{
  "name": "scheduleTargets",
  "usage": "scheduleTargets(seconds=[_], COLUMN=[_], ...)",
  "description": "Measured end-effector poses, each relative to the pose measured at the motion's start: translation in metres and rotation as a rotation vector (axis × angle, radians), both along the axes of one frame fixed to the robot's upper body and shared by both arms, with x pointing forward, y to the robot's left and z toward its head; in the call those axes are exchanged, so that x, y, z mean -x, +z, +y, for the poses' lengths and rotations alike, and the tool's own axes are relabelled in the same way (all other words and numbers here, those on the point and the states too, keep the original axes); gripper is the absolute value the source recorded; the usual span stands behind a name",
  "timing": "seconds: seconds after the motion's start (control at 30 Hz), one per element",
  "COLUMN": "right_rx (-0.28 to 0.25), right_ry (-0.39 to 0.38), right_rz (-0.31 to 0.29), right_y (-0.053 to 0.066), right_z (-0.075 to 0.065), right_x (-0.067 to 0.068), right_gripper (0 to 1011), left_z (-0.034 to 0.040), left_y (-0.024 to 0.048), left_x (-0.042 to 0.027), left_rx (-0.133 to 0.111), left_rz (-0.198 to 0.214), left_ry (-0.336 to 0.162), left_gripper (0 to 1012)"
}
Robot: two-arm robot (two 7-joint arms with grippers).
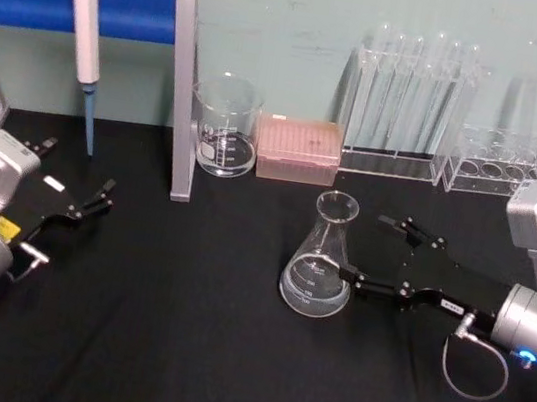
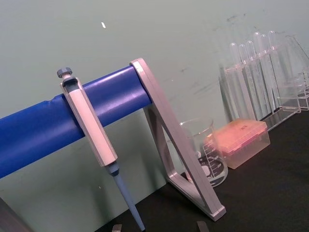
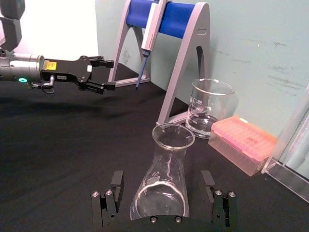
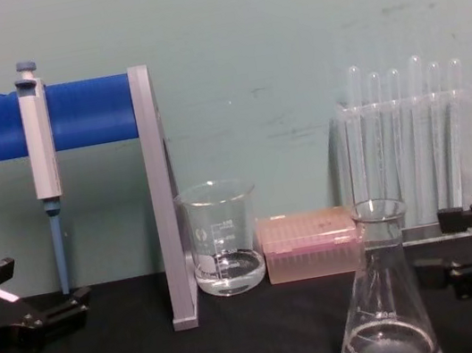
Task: Grasp the erlenmeyer flask with one hand, shake it three times, then place it back.
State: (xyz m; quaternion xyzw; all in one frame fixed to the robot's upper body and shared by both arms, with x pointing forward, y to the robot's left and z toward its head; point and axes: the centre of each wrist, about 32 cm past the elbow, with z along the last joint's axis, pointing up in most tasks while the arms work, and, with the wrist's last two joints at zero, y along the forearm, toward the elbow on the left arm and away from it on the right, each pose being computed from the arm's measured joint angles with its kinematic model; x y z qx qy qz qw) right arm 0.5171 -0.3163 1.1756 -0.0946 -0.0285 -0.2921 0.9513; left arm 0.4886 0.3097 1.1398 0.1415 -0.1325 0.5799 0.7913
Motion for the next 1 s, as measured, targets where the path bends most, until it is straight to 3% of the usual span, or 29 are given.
scheduleTargets(seconds=[0.4,0.73,0.8,1.0], right_rx=[0.003,-0.015,-0.021,-0.08], right_ry=[0.014,0.001,-0.009,-0.14], right_rz=[-0.022,-0.052,-0.058,-0.082], right_y=[0.003,0.008,0.009,0.009], right_z=[-0.015,-0.028,-0.03,-0.026], right_x=[-0.002,-0.011,-0.012,-0.016], right_gripper=[1003,1002,1003,1003], left_z=[0.0,0.0,0.0,0.0], left_y=[0.0,0.0,0.0,0.0], left_x=[0.0,0.0,0.0,0.0], left_rx=[0.0,0.0,0.0,0.0], left_rz=[0.0,0.0,0.0,0.0], left_ry=[0.0,0.0,0.0,0.0], left_gripper=[1001,1001,1001,1000])
